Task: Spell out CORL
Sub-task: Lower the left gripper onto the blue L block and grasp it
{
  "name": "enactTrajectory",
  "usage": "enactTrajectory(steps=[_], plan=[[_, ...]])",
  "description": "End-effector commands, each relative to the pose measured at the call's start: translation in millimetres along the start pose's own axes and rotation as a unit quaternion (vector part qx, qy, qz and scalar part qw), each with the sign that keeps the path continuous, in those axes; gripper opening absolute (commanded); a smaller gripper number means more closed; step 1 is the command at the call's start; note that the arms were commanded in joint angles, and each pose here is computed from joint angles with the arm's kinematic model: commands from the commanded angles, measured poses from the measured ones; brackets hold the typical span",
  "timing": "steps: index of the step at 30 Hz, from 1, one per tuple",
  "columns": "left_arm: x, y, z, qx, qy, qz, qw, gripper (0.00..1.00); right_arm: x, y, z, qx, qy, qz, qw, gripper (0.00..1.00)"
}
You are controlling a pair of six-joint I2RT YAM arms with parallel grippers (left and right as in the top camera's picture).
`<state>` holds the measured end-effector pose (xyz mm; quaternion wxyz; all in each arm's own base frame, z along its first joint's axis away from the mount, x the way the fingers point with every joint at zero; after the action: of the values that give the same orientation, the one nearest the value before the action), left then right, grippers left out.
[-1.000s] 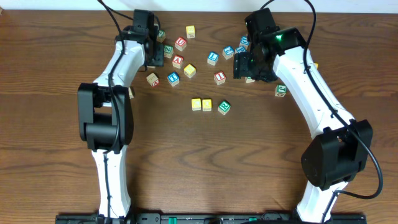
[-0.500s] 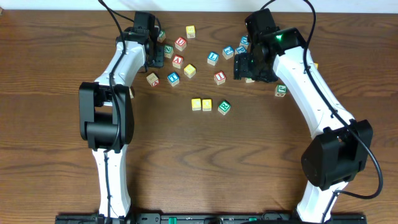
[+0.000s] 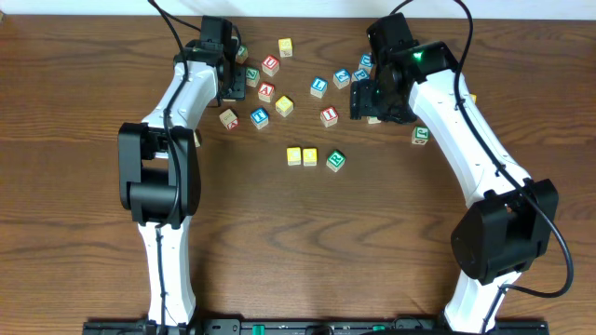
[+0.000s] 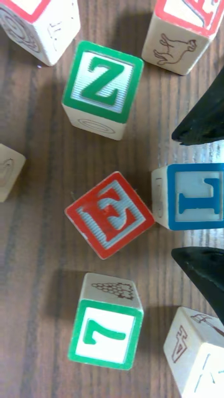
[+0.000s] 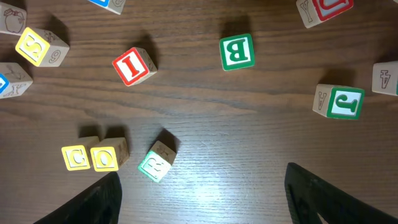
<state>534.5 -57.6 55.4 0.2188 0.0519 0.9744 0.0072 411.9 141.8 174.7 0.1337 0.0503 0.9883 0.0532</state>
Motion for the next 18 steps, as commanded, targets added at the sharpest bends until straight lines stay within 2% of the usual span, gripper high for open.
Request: enactTrajectory(steps=[1, 12, 18], plan=[[9, 1, 14, -0.003, 0.016, 0.003, 1.000, 0.47, -2, -4, -3, 0.008, -0.006, -0.008, 1.000, 0.79], [15, 1, 28, -0.003, 0.024, 0.003, 1.000, 0.44, -2, -4, -3, 0.008, -0.006, -0.009, 1.000, 0.80], [9, 1, 22, -0.004, 0.011, 0.003, 1.000, 0.37, -3, -3, -3, 0.008, -0.006, -0.010, 1.000, 0.81]])
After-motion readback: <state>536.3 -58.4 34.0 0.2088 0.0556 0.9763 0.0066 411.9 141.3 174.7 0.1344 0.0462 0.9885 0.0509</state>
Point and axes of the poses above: each gripper's point midway between its finger pads, its own z axis out along the fingers, its own y axis along the line the jaws close on, x = y × z, the point moved 3 cm from there along -z, back along the fingers, and after that the axes turned 3 degrees about z, right-handed, at the moved point
